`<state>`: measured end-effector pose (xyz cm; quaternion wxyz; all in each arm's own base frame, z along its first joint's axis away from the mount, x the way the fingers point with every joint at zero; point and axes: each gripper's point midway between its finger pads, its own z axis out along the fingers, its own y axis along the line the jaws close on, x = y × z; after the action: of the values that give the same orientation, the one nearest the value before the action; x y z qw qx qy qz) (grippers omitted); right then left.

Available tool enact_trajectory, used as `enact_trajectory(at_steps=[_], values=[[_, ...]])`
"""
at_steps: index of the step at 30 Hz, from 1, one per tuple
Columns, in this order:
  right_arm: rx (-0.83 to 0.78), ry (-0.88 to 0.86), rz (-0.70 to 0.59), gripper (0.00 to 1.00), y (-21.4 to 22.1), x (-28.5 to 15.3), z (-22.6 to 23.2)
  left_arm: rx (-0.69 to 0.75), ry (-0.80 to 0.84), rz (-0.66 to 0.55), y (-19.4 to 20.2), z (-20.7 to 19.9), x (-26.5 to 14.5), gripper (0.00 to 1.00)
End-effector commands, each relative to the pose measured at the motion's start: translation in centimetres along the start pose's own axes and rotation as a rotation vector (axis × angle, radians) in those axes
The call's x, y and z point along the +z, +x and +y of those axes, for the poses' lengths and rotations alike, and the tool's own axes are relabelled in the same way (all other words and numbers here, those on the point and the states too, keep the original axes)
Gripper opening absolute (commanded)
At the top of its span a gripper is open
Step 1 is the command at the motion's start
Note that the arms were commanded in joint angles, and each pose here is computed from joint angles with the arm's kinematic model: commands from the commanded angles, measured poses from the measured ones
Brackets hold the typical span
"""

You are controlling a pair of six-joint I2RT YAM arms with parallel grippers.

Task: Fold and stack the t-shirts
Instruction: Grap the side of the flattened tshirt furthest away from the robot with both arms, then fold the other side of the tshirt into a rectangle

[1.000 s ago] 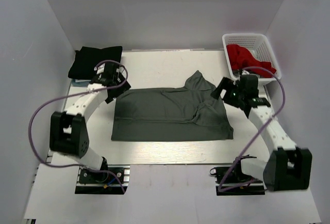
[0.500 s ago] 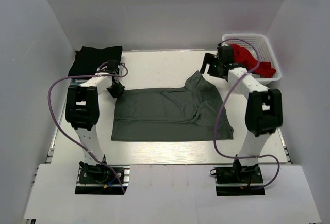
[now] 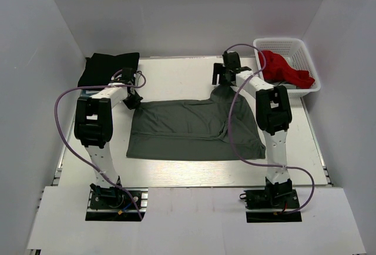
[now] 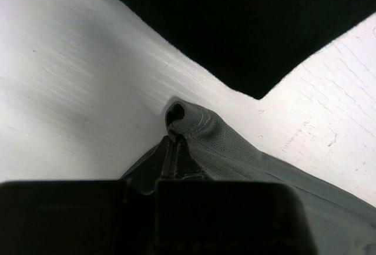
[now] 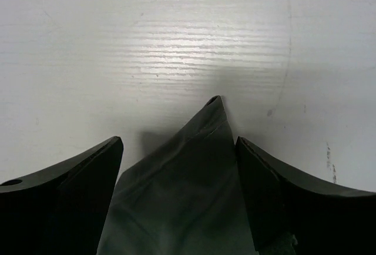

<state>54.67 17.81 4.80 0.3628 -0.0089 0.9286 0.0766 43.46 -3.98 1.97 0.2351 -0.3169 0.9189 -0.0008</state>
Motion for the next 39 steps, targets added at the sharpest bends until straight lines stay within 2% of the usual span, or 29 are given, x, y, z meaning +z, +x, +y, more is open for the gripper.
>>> enact_trajectory(at_steps=[1, 8, 9, 10, 11, 12, 15, 17, 18, 19, 22, 25, 27, 28, 29, 30, 31, 32, 35, 39], values=[[-0.033, 0.038, -0.067, 0.83, -2.5, 0.1, 0.2, 0.009, 0.004, -0.002, 0.1, 0.5, -0.6, 0.00], [-0.033, 0.101, -0.021, 0.44, -0.3, 0.3, -0.5, 0.016, 0.018, -0.003, 0.2, 0.4, -0.8, 0.00], [-0.022, 0.112, -0.022, 0.30, -0.2, 0.3, -0.7, 0.014, 0.031, -0.004, 0.1, 0.1, -0.8, 0.00], [-0.024, 0.114, -0.025, 0.25, -0.4, 0.4, -0.7, 0.014, 0.031, -0.004, 0.1, 0.1, -0.8, 0.00], [-0.026, 0.116, -0.018, 0.16, -0.2, 0.4, -0.6, 0.014, 0.031, -0.004, 0.1, 0.1, -0.8, 0.00], [-0.023, 0.124, -0.033, 0.00, -1.0, 0.1, -0.7, 0.014, 0.024, -0.010, 0.0, 0.2, -0.8, 0.00], [-0.025, 0.155, -0.041, 0.00, -1.4, -0.7, -0.9, 0.021, 0.031, -0.018, -0.3, 0.2, -1.4, 0.00], [-0.019, 0.148, -0.093, 0.00, -3.1, -2.4, -0.5, 0.018, 0.041, -0.030, -0.6, 0.0, -1.9, 0.00], [-0.032, 0.155, -0.066, 0.00, -1.5, -2.4, -0.8, 0.023, 0.049, -0.054, -1.3, -0.1, -2.7, 0.00], [-0.025, 0.139, -0.121, 0.00, -3.0, -3.6, -0.5, 0.030, 0.061, -0.060, -1.0, -0.4, -3.1, 0.00], [-0.017, 0.114, -0.161, 0.00, -2.8, -6.3, -0.4, 0.028, 0.102, -0.101, -1.3, -0.8, -4.8, 0.00], [-0.006, 0.109, -0.157, 0.00, -0.5, -8.8, -0.9, 0.024, 0.134, -0.114, -1.2, -0.8, -5.8, 0.00], [0.013, 0.087, -0.216, 0.00, -1.6, -11.8, -0.6, 0.027, 0.153, -0.137, -1.5, -0.8, -7.1, 0.00], [0.016, 0.106, -0.172, 0.00, 1.1, -11.5, -1.4, 0.027, 0.152, -0.136, -1.3, -0.5, -7.2, 0.00], [0.030, 0.089, -0.219, 0.00, 0.1, -13.7, -1.2, 0.028, 0.149, -0.133, -1.0, -0.2, -7.2, 0.00], [0.037, 0.086, -0.218, 0.00, 0.5, -14.2, -1.2, 0.027, 0.154, -0.138, -1.0, -0.1, -7.9, 0.00], [0.047, 0.100, -0.168, 0.00, 3.4, -13.8, -2.0, 0.026, 0.156, -0.140, -0.9, 0.1, -8.1, 0.00], [0.059, 0.076, -0.218, 0.00, 2.3, -15.9, -1.8, 0.027, 0.152, -0.136, -0.5, 0.5, -8.1, 0.00], [0.068, 0.077, -0.199, 0.00, 5.2, -17.5, -2.3, 0.032, 0.167, -0.155, -0.5, 0.8, -9.3, 0.00], [0.091, 0.085, -0.215, 0.00, 6.9, -19.7, -3.2, 0.041, 0.172, -0.163, 0.0, 1.6, -10.3, 0.00]])
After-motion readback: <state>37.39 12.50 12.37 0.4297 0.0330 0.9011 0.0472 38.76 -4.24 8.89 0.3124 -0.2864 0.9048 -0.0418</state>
